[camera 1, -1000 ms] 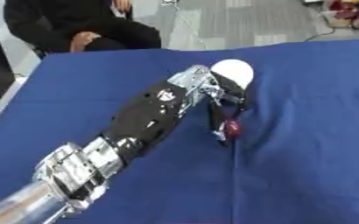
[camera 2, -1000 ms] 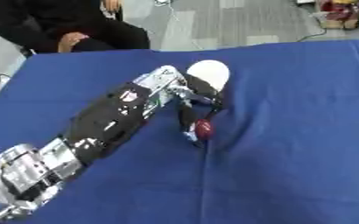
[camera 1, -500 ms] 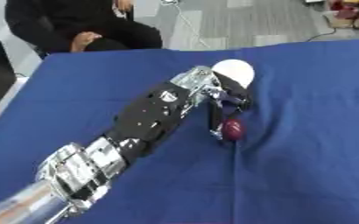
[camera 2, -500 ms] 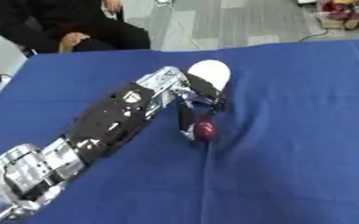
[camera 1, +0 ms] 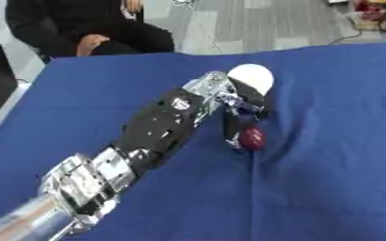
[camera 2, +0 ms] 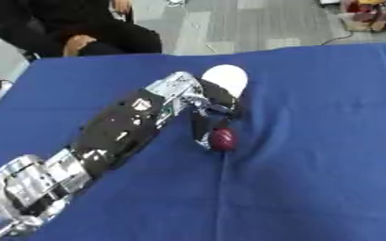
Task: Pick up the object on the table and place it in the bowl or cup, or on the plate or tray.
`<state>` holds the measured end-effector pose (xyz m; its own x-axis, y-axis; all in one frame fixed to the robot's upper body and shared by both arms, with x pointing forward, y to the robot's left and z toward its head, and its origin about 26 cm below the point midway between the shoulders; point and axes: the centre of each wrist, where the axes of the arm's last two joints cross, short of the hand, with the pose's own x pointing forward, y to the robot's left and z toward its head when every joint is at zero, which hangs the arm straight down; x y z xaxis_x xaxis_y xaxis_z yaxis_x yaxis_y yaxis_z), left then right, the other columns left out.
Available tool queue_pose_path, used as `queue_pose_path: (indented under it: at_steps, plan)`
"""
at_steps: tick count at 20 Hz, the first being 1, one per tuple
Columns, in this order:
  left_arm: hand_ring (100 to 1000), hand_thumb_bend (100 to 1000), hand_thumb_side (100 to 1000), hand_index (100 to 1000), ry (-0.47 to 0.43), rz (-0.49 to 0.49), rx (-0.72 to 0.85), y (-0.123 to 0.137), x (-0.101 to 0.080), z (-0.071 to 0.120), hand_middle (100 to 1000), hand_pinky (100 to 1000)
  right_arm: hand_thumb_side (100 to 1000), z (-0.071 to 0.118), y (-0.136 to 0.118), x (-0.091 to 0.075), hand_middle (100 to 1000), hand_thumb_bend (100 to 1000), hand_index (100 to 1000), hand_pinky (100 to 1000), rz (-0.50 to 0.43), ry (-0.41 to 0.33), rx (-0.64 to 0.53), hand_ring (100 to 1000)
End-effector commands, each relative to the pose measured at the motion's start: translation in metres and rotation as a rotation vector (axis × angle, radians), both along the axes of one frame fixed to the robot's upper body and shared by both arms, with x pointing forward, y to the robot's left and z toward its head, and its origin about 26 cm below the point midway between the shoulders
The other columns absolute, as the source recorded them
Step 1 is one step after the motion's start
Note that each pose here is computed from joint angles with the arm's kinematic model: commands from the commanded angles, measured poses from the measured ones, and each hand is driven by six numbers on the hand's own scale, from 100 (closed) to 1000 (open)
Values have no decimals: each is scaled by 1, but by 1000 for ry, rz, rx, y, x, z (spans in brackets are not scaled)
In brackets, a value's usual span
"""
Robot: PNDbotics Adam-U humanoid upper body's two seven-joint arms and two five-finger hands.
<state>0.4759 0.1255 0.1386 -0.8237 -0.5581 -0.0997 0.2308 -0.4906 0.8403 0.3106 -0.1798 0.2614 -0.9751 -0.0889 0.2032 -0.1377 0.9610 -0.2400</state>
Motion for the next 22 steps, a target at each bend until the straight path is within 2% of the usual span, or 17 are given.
queue_pose_path:
  at_steps: [1, 6, 16, 22]
  plan:
    - [100, 361, 371, 338, 25, -54, 26, 2, 2, 8, 217, 100, 1000, 8, 2, -3, 589, 100, 687, 376, 15, -30, 4, 505]
    - [100, 365, 358, 315, 20, -52, -9, 2, 2, 9, 192, 100, 1000, 8, 2, -3, 589, 100, 687, 376, 14, -31, 4, 505]
    - [100, 429, 284, 297, -19, -39, -52, 7, 2, 18, 177, 100, 1000, 7, 1, -3, 589, 100, 687, 376, 8, -28, 1, 505]
    - [100, 395, 323, 316, -19, -18, -70, 9, 2, 20, 196, 100, 1000, 7, 0, -3, 589, 100, 687, 374, 5, -27, -3, 505]
